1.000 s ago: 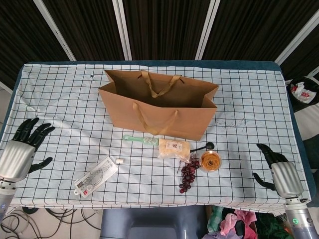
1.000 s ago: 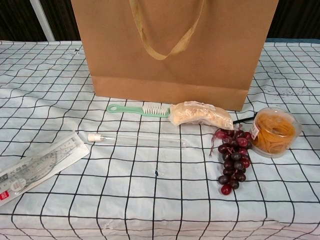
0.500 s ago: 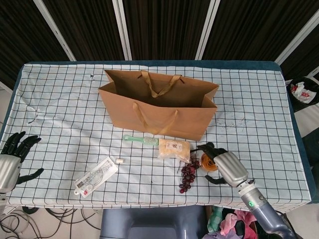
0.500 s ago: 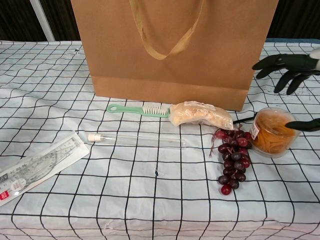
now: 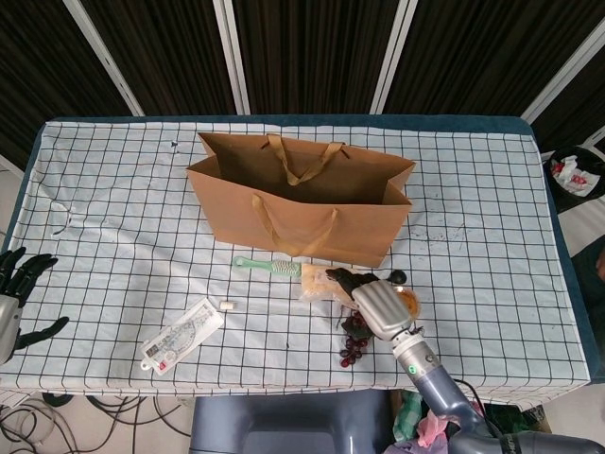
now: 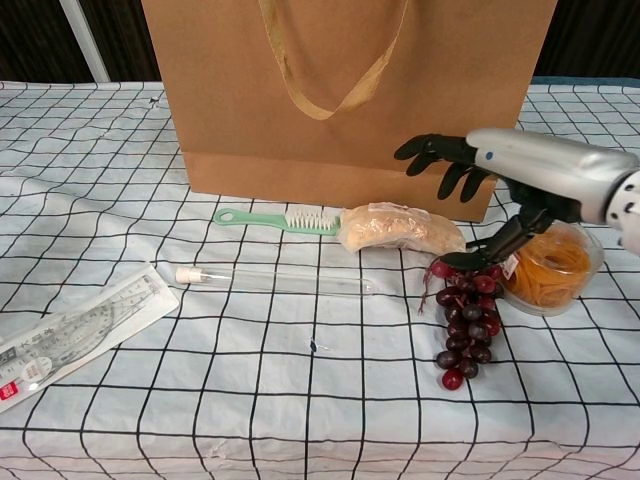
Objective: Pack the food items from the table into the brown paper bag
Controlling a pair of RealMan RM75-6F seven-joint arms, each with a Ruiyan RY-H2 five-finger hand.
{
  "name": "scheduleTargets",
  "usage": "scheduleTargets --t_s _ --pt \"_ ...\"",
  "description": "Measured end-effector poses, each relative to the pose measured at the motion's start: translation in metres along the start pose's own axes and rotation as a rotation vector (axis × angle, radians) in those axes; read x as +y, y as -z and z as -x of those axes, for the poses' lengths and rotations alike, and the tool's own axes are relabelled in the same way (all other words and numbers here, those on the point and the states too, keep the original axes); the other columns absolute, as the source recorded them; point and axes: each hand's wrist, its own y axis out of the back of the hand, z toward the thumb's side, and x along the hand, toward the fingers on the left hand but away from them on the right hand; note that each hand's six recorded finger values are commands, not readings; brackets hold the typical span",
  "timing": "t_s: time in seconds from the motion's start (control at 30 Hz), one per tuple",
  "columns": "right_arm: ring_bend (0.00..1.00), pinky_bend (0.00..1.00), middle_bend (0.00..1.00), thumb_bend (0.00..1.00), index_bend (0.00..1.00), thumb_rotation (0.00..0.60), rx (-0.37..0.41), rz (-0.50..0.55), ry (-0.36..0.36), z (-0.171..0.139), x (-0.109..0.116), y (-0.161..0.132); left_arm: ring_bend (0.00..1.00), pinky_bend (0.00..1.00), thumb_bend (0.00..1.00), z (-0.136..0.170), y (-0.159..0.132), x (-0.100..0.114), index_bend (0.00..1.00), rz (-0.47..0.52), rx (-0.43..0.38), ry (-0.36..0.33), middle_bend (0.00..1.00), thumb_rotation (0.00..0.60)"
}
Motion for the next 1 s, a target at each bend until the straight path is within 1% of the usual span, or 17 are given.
scheduleTargets --t_s 0.17,0.43,0.57,0.67,0.87,1.0 --pt "0.25 0.27 0.16 0.19 0.11 0.6 -0.014 -0.035 0.006 0.018 -0.011 0.001 0.01 0.05 0.03 -0.001 0.002 0.0 0.18 -0.009 0.013 -0.003 0.16 0.6" --pt "0.26 0.27 0.18 0.19 0.12 0.6 -0.026 -0.057 0.006 0.032 -0.022 0.003 0.01 0.05 0.03 -0.001 0.005 -0.001 0.18 -0.006 0.035 0.006 0.16 0.6" --pt "0.29 0.27 0.24 0.2 0.18 0.6 -0.025 -0.055 0.004 0.038 -0.028 0.003 0.01 0.05 0.04 -0.001 0.005 -0.002 0.18 -0.004 0.043 0.009 0.16 0.6" --pt "0.3 0.27 0.27 0.22 0.19 0.6 -0.023 -0.053 0.008 0.042 -0.032 0.002 0.01 0.05 0.07 -0.002 0.005 -0.001 0.18 -0.003 0.05 0.004 0.16 0.6" --pt "0.3 0.27 0.27 0.24 0.19 0.6 -0.013 -0.091 0.026 0.052 -0.039 0.001 0.01 0.05 0.07 -0.002 0.009 -0.001 0.17 0.007 0.078 0.002 0.16 0.6" --pt "0.3 0.27 0.26 0.25 0.2 0.6 -0.014 -0.098 0.04 0.059 -0.041 0.0 0.01 0.05 0.07 -0.002 0.008 -0.003 0.17 0.005 0.08 0.01 0.16 0.6"
